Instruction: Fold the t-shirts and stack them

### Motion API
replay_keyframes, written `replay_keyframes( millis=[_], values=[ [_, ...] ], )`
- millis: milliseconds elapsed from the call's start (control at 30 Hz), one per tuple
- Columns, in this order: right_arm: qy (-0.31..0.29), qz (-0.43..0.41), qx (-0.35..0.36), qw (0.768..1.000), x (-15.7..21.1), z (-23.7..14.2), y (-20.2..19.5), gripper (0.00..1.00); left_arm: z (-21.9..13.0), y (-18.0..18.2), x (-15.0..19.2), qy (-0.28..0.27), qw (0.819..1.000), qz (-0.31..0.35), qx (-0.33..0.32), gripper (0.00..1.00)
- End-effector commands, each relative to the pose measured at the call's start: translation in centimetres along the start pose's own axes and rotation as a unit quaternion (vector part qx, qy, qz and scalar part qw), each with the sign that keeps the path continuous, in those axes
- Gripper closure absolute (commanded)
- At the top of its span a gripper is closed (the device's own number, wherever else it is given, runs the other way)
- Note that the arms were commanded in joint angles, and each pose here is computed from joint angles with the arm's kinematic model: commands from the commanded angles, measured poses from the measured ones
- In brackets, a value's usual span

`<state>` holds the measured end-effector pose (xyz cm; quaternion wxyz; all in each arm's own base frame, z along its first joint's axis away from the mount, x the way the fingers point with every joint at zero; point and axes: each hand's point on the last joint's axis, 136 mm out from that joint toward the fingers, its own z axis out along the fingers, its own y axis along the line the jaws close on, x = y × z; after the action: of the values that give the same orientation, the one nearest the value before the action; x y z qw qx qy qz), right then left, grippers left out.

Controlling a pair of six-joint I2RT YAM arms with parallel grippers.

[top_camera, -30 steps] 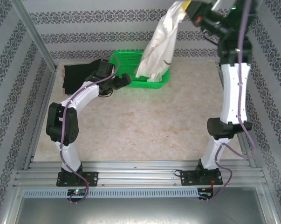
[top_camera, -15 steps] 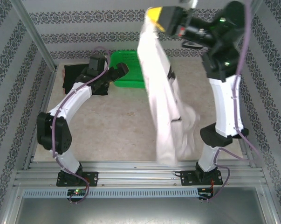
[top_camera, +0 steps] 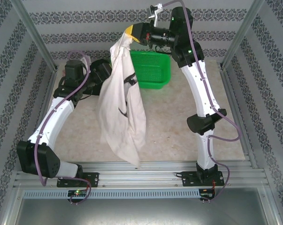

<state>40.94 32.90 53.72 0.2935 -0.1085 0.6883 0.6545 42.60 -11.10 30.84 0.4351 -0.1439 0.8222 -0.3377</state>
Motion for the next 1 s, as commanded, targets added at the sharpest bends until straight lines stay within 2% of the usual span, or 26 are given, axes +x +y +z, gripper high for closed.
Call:
replay_keyframes(
  millis=[0, 100, 300, 367, 400, 433, 500, 567, 633, 733, 867, 967],
  values=[
    [0.0, -0.029, -0.028, 0.999, 0.0, -0.6, 2.6, 1.0, -0.2, -0.4, 0.1, -0.005, 0.999, 0.023, 0.022, 0.0],
    [0.037, 0.01, 0.007, 0.999, 2.2, 0.8, -1.3, 1.0, 0.4, 0.7, 1.0, 0.008, 1.0, 0.017, 0.012, 0.0],
    [0.136, 0.106, 0.119, 0.978, 12.8, 2.8, -11.8, 1.0, 1.5, 3.6, 3.6, 0.034, 0.999, -0.002, -0.018, 0.0],
    [0.168, 0.122, 0.152, 0.966, 15.6, 2.4, -15.0, 0.6, 1.8, 4.6, 4.5, 0.042, 0.999, -0.013, -0.029, 0.0],
    [0.175, 0.119, 0.186, 0.959, 16.3, 1.5, -16.7, 0.46, 2.1, 5.0, 5.2, 0.053, 0.998, -0.019, -0.031, 0.0],
    [0.168, 0.108, 0.224, 0.954, 16.0, 0.1, -18.5, 0.39, 2.3, 5.3, 5.8, 0.061, 0.997, -0.021, -0.034, 0.0],
    [0.131, 0.098, 0.287, 0.944, 13.7, -3.1, -21.5, 0.31, 2.6, 6.1, 7.1, 0.077, 0.996, -0.019, -0.048, 0.0],
    [0.088, 0.099, 0.369, 0.92, 11.0, -7.6, -25.3, 0.21, 2.9, 7.0, 8.6, 0.097, 0.993, -0.019, -0.066, 0.0],
    [0.046, 0.107, 0.447, 0.887, 8.9, -12.4, -29.5, 0.21, 3.5, 8.0, 10.8, 0.127, 0.988, -0.018, -0.085, 0.0],
    [0.017, 0.13, 0.485, 0.864, 7.2, -15.3, -34.6, 0.22, 4.4, 9.8, 14.2, 0.175, 0.977, -0.01, -0.124, 0.0],
    [0.018, 0.149, 0.528, 0.836, 6.1, -16.9, -41.0, 0.25, 5.6, 11.4, 16.2, 0.199, 0.969, -0.018, -0.143, 0.0],
    [0.012, 0.15, 0.541, 0.827, 5.3, -17.0, -43.7, 0.26, 6.4, 11.9, 16.2, 0.201, 0.969, -0.014, -0.144, 0.0]
  ],
)
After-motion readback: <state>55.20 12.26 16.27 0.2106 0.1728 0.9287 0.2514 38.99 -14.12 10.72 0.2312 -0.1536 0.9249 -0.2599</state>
